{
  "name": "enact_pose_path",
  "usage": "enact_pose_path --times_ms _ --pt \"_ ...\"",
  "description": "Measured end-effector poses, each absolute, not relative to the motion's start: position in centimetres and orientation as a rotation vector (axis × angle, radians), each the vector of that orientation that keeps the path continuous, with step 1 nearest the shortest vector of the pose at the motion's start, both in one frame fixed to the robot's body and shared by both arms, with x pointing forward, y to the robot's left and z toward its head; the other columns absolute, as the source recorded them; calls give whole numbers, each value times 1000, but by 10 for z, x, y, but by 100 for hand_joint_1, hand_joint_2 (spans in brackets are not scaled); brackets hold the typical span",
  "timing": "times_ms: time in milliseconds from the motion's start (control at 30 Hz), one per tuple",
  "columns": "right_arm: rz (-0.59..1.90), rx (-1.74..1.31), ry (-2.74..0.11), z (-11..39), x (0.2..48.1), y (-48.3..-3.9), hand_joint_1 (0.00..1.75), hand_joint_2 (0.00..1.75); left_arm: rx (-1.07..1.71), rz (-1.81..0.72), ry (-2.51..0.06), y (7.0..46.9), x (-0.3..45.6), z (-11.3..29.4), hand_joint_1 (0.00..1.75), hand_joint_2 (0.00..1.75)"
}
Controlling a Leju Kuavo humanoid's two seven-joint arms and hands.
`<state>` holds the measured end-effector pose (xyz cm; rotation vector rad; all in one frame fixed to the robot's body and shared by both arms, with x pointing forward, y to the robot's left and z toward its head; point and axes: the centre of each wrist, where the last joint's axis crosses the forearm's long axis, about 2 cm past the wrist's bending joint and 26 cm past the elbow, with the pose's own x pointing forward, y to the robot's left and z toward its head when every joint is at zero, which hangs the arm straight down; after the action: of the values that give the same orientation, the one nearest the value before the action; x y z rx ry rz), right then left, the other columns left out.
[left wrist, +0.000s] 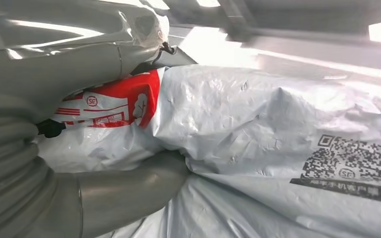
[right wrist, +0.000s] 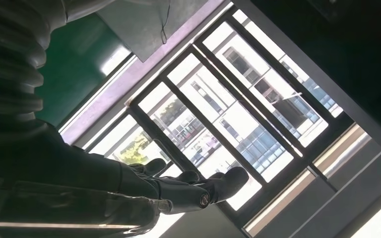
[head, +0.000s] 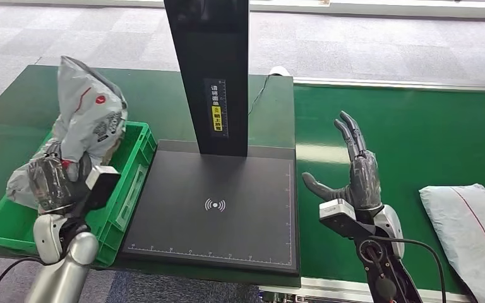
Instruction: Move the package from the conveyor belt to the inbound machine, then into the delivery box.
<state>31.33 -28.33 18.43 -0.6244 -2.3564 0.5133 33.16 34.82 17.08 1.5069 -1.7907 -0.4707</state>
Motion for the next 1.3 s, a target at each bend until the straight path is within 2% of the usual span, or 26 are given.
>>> enact_pose_path --times_ms 133,300,333,433,467,667,1033,1167,1300 --pt "537 -639 -2337 181 310 -285 0 175 1585 -407 -1618 403 344 162 175 175" --pt "547 -646 -2329 181 309 -285 0 175 1612 -368 -1510 424 348 157 175 175" --pt "549 -646 -2327 181 309 -285 0 175 1612 -360 -1496 425 349 156 158 175" --pt "557 -649 -2323 180 309 -284 0 175 1603 -342 -1465 426 353 155 27 175" --pt "560 -650 -2321 180 309 -284 0 175 1599 -339 -1457 426 354 155 0 175" --pt "564 -656 -2325 182 310 -283 0 175 1549 -361 -1491 414 364 154 0 175" --pt "559 -667 -2331 182 307 -283 0 175 1453 -407 -1691 368 361 156 0 175" --pt "565 -662 -2329 182 306 -282 0 175 1381 -382 -1962 355 349 160 0 175" --pt "607 -649 -2283 180 306 -282 0 175 1269 -199 -2178 340 336 160 0 175"
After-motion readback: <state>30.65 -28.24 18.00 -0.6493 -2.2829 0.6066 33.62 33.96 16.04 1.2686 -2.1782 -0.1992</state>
